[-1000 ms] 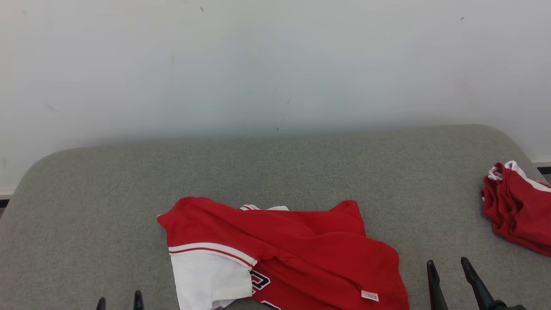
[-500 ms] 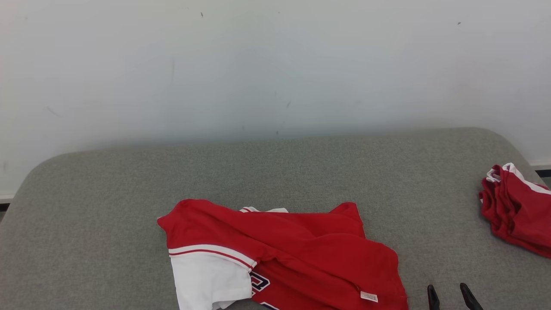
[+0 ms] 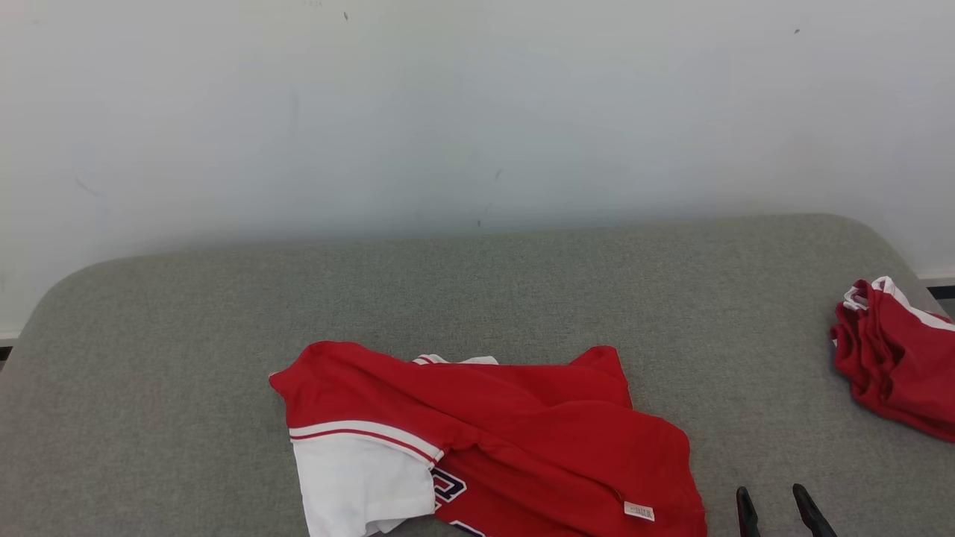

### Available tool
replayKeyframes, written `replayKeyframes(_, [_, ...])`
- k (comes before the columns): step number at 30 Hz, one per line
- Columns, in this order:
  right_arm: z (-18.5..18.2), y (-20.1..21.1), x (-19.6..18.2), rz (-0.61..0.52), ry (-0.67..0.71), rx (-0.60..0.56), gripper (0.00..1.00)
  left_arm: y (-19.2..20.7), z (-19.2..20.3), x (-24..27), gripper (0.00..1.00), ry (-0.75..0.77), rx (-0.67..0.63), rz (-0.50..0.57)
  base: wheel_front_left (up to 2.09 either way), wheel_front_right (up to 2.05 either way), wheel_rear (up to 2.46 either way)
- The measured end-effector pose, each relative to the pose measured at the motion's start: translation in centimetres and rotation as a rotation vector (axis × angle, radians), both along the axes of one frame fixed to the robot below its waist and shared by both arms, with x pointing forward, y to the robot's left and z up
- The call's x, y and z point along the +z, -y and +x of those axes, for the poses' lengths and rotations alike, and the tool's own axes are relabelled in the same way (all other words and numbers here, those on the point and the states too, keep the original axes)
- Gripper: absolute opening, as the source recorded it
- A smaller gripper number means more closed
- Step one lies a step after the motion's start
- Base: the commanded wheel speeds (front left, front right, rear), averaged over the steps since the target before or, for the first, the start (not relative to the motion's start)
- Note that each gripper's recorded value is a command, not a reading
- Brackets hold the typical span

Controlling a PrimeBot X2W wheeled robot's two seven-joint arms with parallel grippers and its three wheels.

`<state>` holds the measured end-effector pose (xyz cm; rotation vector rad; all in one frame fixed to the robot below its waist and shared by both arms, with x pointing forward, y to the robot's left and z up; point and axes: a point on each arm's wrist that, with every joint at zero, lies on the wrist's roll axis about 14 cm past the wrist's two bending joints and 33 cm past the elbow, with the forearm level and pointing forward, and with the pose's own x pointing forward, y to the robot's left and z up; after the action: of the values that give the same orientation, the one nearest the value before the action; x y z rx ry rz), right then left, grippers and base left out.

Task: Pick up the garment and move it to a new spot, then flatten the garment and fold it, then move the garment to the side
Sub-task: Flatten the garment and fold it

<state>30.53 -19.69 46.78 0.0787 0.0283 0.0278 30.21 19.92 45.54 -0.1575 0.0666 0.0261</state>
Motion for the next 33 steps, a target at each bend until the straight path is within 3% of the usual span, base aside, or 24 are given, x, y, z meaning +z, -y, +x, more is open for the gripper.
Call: replayKeyframes(33, [0.33, -0.26, 0.09, 0.006, 0.002, -0.002, 1.00, 0.61, 0.68, -0.51, 1.00, -0.018, -0.025, 0.001, 0.00, 0.00, 0.00])
